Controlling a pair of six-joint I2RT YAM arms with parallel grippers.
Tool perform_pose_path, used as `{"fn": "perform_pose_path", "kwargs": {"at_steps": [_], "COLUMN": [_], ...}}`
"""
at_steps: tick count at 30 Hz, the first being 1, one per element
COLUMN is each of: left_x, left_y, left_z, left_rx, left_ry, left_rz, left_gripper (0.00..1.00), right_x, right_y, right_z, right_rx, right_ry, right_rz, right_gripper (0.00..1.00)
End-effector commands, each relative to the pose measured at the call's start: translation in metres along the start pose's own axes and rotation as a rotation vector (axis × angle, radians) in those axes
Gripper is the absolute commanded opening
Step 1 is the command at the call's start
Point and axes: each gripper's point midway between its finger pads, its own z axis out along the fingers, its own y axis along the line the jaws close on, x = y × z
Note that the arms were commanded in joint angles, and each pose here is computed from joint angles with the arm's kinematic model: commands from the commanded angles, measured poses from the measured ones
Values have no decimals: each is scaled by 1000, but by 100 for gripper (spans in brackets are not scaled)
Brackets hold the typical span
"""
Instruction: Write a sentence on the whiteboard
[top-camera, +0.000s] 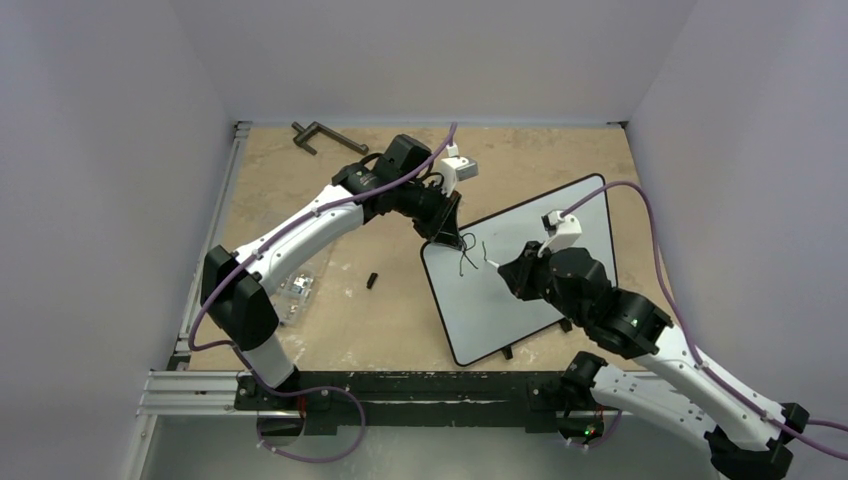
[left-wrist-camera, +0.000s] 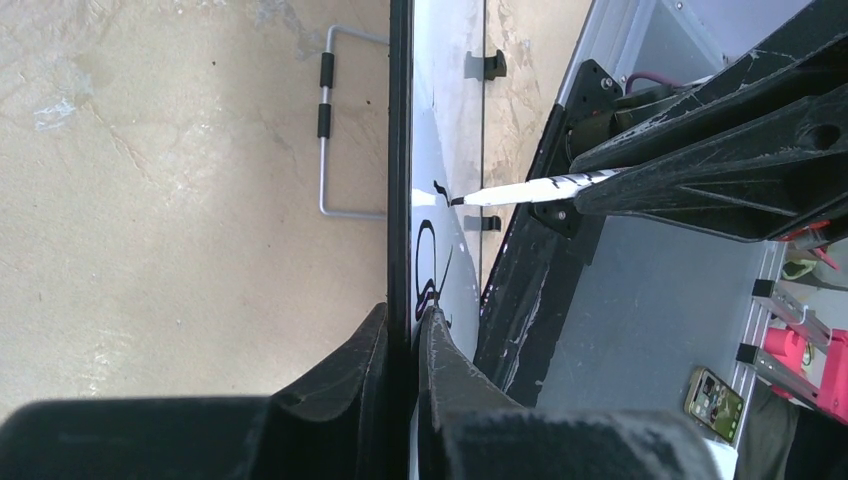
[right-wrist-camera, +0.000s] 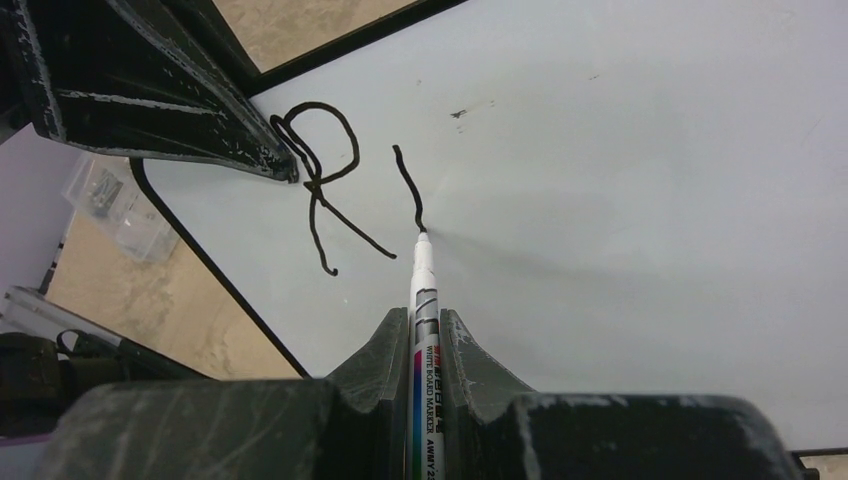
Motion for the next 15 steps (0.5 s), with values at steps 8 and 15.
{"fn": "perform_pose_path", "kwargs": {"at_steps": [8, 15], "left_x": [-21, -21], "left_y": [14, 13], "left_z": [-13, -14], "left_rx": [-122, -123], "left_ry": [-85, -89], "left_rz": [105, 108], "left_gripper": [0, 0], "right_x": [-52, -64], "right_y": [27, 32], "right_z": [-14, -3], "right_rx": [-47, -30], "right_ry": [-83, -119], "right_rz": [3, -20], "right_gripper": [0, 0]}}
